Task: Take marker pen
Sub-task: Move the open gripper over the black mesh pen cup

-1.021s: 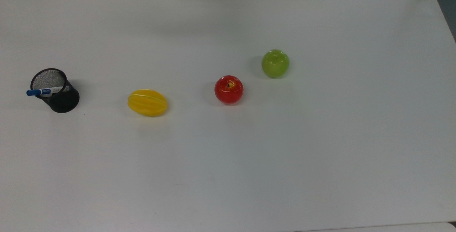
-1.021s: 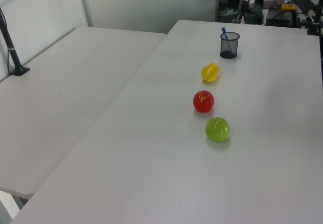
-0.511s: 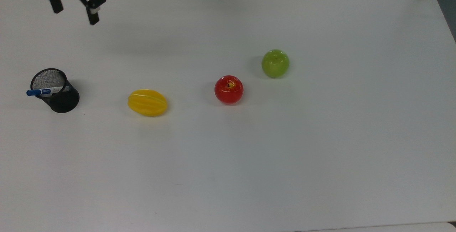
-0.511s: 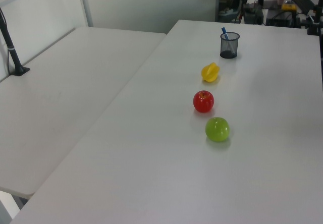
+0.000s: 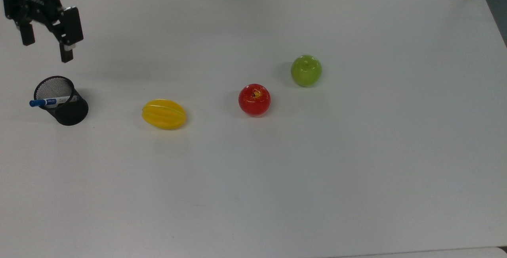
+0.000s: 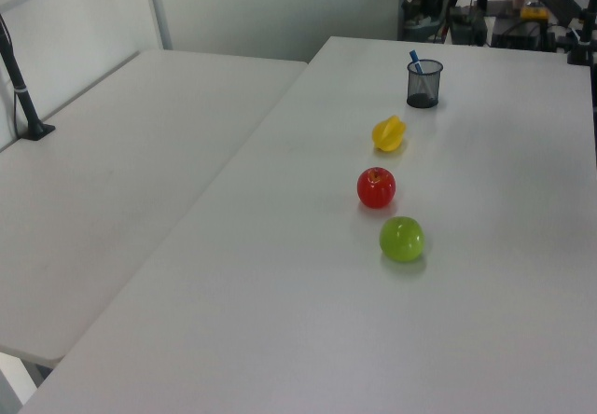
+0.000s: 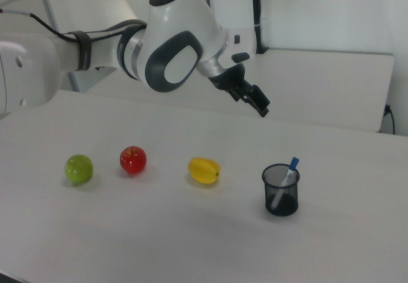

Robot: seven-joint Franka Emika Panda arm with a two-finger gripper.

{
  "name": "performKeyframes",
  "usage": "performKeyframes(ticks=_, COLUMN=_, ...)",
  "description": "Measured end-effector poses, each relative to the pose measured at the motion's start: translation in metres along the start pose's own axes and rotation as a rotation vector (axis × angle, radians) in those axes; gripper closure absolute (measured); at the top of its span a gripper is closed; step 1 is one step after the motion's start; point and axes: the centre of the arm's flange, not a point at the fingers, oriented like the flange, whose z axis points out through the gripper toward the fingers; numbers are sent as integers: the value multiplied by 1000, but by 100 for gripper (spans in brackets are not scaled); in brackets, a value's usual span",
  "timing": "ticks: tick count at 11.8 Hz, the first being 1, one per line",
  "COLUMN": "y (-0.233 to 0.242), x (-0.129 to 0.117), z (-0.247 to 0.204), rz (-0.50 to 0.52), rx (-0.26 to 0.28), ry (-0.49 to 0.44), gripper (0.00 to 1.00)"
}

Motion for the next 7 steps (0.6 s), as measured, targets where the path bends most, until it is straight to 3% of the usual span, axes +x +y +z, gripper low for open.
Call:
performKeyframes(ticks=4, y=12, x=2, z=54, rz=-33, rx=-51, ry=103, gripper=0)
performKeyframes(ticks=7, y=18, x=-4, z=80, rz=-117, rx=-116, ry=94, gripper=0)
